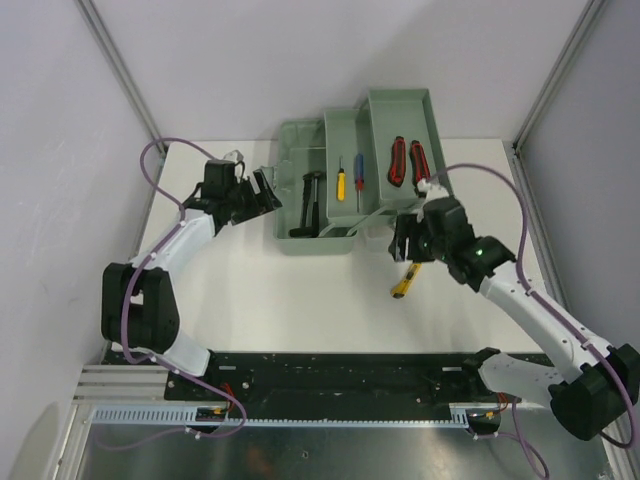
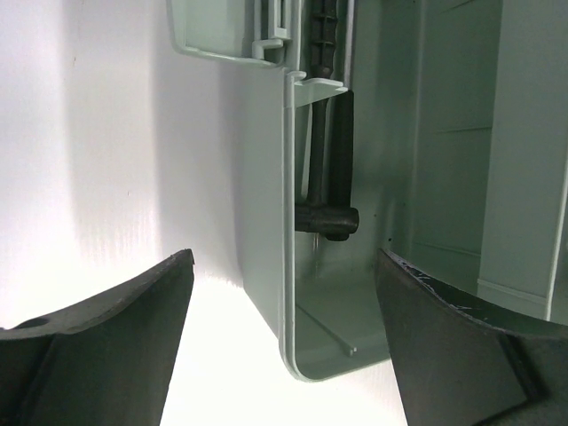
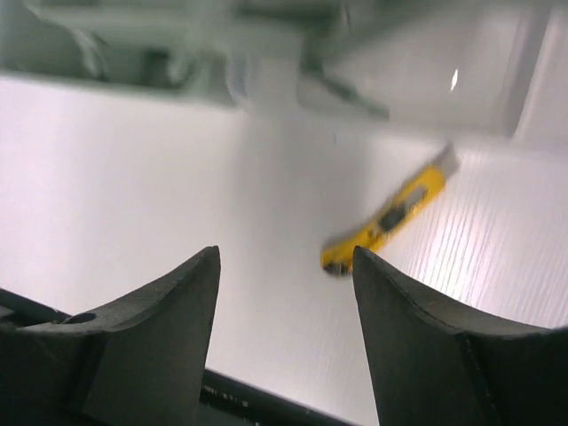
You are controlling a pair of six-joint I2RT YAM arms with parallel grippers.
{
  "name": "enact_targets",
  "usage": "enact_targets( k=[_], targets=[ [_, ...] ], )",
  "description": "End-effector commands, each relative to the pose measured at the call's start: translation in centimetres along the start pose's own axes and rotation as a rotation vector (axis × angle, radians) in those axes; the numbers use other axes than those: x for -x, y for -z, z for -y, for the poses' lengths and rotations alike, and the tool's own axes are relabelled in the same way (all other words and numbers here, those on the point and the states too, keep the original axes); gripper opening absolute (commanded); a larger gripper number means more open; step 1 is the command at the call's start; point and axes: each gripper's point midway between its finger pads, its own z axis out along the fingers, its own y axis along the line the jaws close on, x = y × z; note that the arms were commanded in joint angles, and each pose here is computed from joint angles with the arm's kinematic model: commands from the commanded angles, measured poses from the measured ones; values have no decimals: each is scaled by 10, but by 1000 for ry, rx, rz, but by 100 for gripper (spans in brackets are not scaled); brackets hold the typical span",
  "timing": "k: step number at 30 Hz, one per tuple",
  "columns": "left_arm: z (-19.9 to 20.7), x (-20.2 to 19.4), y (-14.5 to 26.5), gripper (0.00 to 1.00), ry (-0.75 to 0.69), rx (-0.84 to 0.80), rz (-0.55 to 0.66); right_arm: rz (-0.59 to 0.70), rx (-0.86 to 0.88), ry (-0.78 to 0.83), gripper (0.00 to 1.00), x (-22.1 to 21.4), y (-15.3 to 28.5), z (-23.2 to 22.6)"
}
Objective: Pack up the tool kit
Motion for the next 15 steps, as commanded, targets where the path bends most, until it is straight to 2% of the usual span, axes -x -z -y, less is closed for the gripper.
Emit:
enact_targets(
  k=[1, 3, 6, 11, 15],
  targets=[
    [4, 14, -1, 86, -2, -18, 32, -30, -139, -169, 66, -46, 2, 19],
    [3, 13, -2, 86, -2, -12, 33, -71, -184, -221, 66, -78, -3, 30],
    [0, 11, -2, 86, -2, -3, 31, -57, -250, -210, 65, -105, -13, 40],
    [-1, 10, -1, 86, -5, 1, 33, -4, -419, -156, 68, -120, -39, 56],
    [0, 13, 2, 86, -12, 2, 45, -1, -468, -175, 74, -129, -64, 59]
  ],
)
